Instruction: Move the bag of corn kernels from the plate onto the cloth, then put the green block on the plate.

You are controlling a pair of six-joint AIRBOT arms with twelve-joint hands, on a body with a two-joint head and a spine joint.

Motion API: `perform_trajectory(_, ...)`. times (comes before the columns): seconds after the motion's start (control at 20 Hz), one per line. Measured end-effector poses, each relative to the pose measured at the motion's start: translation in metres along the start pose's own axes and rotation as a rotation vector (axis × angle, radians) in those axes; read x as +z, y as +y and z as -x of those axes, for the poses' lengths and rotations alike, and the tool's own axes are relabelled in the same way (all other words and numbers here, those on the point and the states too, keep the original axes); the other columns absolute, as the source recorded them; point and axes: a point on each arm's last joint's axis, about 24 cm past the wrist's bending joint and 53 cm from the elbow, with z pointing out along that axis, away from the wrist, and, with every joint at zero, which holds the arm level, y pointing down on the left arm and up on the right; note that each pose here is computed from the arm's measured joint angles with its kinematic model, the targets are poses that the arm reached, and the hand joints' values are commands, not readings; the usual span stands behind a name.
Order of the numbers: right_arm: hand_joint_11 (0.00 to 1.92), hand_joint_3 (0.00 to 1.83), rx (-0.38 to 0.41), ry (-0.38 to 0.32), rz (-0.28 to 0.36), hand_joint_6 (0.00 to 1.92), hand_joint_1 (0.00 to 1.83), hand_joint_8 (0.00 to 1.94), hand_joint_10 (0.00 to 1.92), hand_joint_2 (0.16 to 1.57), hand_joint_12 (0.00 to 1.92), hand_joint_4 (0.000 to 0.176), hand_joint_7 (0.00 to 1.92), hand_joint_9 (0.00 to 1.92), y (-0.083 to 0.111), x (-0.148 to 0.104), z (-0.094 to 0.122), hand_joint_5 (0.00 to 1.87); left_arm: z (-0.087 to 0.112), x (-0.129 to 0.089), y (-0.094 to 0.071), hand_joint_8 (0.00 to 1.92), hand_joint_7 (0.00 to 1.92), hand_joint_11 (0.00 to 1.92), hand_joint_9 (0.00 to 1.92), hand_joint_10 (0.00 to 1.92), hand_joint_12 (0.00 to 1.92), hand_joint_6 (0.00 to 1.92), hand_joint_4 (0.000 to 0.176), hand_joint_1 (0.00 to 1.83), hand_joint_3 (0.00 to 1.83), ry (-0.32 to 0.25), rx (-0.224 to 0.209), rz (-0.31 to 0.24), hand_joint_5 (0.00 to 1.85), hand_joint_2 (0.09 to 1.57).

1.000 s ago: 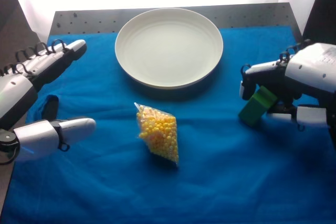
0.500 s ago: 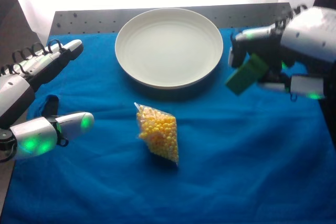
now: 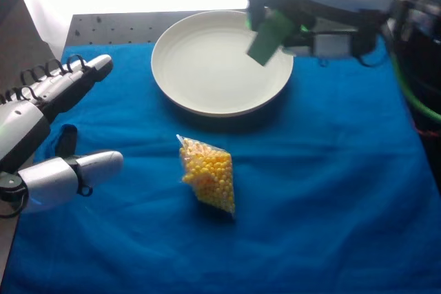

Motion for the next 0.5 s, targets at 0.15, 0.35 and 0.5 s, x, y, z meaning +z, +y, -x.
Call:
perform_trajectory(0.15,0.98,0.0,-0.001,0.046,-0.055,1.41,1.19,1.5,1.55,1.28,1.75,0.0,0.72,0.96,-0.011,0.027,-0.018,0.64,0.0,0.001,0.004,0.0,0.0,0.0,0.0,0.0,0.0,0.0,0.157,0.5,0.01,-0.004,-0.003,0.008,0.0,1.18)
perform_trajectory(0.35,0.89,0.0,-0.034,0.14,-0.147,1.34,1.18,1.61,1.49,1.3,1.76,0.0,0.73,0.84,-0.026,0.055,-0.053,0.6,-0.003,0.001,0.002,0.0,0.0,0.0,0.0,0.0,0.0,0.0,0.143,0.49,0.0,0.009,-0.003,0.003,0.0,1.16)
perform_trajectory(0.5,0.73,0.0,-0.04,0.187,-0.188,1.35,1.17,1.55,1.28,1.29,1.69,0.0,0.75,0.78,-0.03,0.068,-0.072,0.61,-0.003,0.001,0.003,0.0,0.0,0.0,0.0,0.0,0.0,0.0,0.143,0.51,0.0,0.009,-0.005,0.003,0.01,1.16)
